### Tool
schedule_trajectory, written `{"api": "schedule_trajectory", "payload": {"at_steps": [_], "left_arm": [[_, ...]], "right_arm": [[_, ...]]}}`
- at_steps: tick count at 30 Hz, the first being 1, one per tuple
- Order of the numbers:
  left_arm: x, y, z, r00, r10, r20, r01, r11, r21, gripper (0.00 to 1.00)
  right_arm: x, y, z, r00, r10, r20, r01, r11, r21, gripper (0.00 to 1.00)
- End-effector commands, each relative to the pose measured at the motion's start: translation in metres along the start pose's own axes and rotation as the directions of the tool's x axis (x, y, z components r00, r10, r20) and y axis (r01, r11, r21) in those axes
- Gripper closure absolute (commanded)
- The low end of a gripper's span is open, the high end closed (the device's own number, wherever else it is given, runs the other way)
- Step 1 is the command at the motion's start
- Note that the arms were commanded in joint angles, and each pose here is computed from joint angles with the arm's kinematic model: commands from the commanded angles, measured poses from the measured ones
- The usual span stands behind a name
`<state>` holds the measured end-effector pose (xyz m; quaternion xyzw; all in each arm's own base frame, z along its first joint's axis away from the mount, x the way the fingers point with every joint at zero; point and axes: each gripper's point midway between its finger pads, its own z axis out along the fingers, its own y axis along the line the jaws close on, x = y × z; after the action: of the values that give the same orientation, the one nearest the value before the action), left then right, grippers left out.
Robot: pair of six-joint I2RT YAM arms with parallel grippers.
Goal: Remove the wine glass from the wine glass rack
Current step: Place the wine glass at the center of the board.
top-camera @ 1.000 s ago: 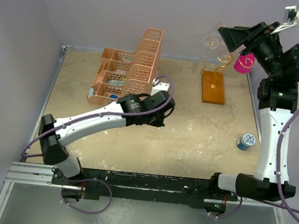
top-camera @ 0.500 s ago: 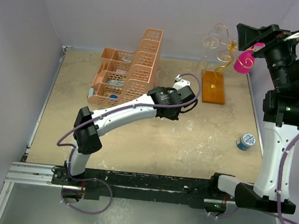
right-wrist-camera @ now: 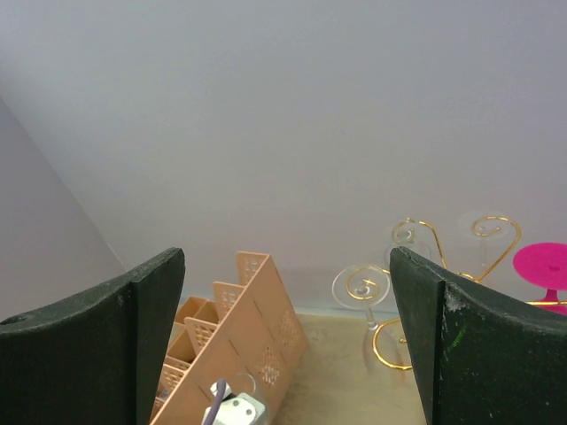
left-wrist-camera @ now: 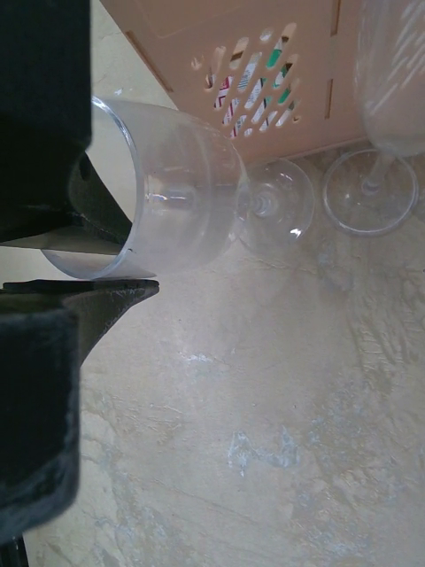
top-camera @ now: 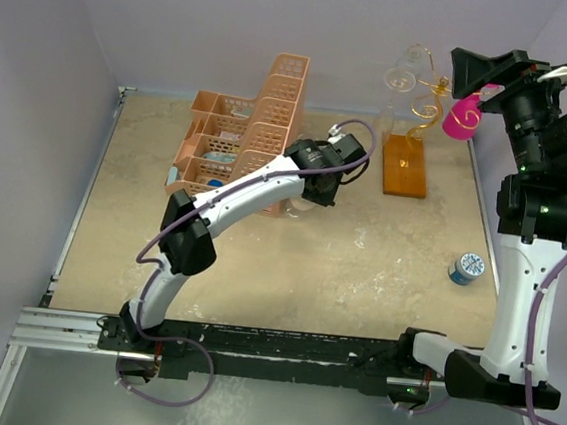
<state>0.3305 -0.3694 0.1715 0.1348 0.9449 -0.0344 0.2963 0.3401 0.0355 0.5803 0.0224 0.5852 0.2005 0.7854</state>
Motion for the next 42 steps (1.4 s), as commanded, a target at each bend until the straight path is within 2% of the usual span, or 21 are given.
{"api": "schedule_trajectory", "payload": {"at_steps": [1, 12, 18, 22, 33, 42], "left_arm": [[-0.017, 0.005, -0.004, 1.0, 0.002, 0.019, -0.002, 1.0, 0.026, 1.0], [-0.022, 0.014, 0.008, 1.0, -0.019, 0.005, 0.019, 0.999, 0.04, 0.99], [-0.033, 0.014, -0.005, 0.999, -0.03, 0.039, 0.027, 0.997, 0.073, 0.75], [-0.038, 0.015, -0.014, 0.998, -0.031, 0.058, 0.026, 0.996, 0.084, 0.64], [-0.051, 0.019, -0.034, 0.994, -0.039, 0.105, 0.03, 0.995, 0.092, 0.52], [-0.069, 0.017, -0.061, 0.987, -0.045, 0.153, 0.024, 0.991, 0.134, 0.48]], "right_arm": [[-0.015, 0.002, -0.001, 0.998, -0.033, 0.057, 0.033, 0.999, -0.005, 0.01], [-0.018, 0.007, -0.004, 0.998, -0.021, 0.064, 0.022, 1.0, -0.021, 0.01], [-0.018, 0.012, -0.006, 0.998, -0.007, 0.06, 0.009, 0.999, -0.039, 0.01], [-0.021, 0.014, -0.009, 0.998, -0.002, 0.062, 0.005, 0.999, -0.044, 0.01], [-0.025, 0.02, -0.014, 0.998, 0.006, 0.066, -0.002, 0.998, -0.061, 0.02], [-0.03, 0.024, -0.017, 0.997, 0.008, 0.072, -0.003, 0.998, -0.069, 0.02]]}}
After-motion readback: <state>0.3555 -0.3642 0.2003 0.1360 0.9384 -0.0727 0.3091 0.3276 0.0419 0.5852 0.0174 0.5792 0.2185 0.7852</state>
